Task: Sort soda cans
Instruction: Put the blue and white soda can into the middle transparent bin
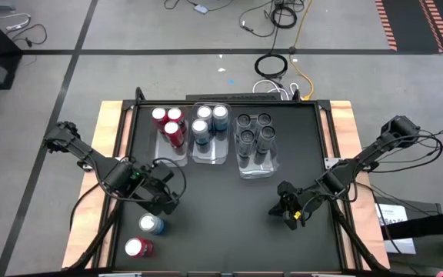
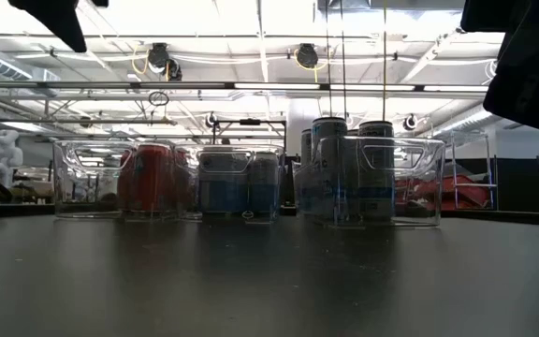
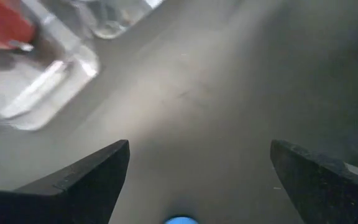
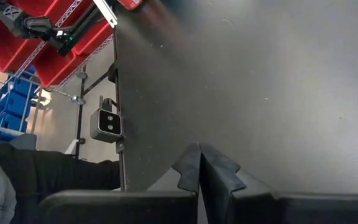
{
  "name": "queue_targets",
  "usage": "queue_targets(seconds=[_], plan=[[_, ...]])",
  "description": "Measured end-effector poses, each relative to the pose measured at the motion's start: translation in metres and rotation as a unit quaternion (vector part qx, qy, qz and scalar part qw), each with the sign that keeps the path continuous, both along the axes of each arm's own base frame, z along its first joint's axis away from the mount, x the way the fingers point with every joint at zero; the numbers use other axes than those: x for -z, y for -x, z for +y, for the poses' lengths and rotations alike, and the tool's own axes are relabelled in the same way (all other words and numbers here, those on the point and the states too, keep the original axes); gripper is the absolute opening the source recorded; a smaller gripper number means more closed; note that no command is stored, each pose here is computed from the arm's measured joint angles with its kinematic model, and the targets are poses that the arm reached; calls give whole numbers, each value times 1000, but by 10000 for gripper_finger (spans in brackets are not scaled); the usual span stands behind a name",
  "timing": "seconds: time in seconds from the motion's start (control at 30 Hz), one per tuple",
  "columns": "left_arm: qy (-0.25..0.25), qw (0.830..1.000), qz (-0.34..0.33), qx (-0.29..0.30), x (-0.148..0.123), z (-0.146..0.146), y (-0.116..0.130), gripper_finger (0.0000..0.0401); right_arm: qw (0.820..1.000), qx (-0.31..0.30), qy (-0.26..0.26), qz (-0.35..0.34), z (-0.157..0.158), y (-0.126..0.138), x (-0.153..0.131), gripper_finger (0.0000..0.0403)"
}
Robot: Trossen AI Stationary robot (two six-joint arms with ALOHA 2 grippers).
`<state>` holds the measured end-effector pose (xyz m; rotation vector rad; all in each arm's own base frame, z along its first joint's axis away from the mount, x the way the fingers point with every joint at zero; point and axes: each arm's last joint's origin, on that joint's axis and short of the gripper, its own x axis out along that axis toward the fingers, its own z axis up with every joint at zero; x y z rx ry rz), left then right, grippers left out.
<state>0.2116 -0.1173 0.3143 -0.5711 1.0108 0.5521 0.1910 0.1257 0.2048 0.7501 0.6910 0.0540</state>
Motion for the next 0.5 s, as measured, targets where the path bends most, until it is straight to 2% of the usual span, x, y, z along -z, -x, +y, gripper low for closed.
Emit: queue_targets(seconds=[0.17,0.27,0.5], plan=[[39,999,-26,6,-2,-5,-6,398,1000,0,0,0,0,0,0,0],[53,998,-21,-18,1,-5,-5,398,1000,-1,0,0,0,0,0,0],[72,995,51,-55,41,-8,8,398,1000,-1,0,1,0,0,0,0]])
